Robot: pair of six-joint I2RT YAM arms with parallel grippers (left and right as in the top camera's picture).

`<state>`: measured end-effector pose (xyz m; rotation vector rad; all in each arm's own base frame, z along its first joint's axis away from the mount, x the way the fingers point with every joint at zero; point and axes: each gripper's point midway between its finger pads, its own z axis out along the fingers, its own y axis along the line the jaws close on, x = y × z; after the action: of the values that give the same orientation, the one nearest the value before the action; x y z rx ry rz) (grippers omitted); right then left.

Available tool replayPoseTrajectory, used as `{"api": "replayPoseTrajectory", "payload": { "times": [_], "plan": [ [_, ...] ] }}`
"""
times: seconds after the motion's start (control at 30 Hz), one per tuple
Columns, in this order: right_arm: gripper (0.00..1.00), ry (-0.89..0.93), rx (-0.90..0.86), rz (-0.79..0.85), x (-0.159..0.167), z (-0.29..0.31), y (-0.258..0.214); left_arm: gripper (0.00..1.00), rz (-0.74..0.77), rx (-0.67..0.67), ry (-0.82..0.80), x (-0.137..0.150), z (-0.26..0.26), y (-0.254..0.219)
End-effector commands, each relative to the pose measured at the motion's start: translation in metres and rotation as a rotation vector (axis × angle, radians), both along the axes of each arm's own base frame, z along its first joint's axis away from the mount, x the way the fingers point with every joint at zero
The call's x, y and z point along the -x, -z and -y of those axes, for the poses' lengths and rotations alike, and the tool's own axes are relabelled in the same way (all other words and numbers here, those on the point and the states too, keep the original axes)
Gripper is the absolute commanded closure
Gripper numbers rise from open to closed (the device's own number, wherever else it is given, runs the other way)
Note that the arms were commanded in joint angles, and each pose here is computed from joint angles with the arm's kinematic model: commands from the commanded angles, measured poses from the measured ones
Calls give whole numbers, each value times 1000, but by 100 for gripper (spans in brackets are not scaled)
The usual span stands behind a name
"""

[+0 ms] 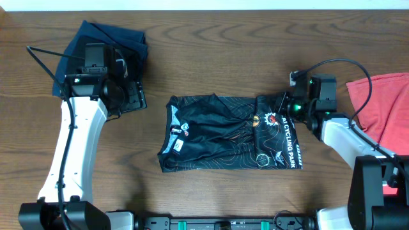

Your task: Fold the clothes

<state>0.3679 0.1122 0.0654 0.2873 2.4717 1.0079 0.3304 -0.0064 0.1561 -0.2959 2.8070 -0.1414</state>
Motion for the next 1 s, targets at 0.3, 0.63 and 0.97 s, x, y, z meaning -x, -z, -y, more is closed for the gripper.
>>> {"api": "replayPoseTrajectory", "payload": {
  "times": [0.3,0.63,0.97],
  "plan": [
    [99,-118,283,-452,102,20,43,25,-10,4,0,4,1,-3],
    [99,-297,365,-371,122,-31,53,19,-147,239,58,37,42,17],
    [98,-182,340,-119,72,-1,-18,13,-211,353,71,62,60,79]
  ]
}}
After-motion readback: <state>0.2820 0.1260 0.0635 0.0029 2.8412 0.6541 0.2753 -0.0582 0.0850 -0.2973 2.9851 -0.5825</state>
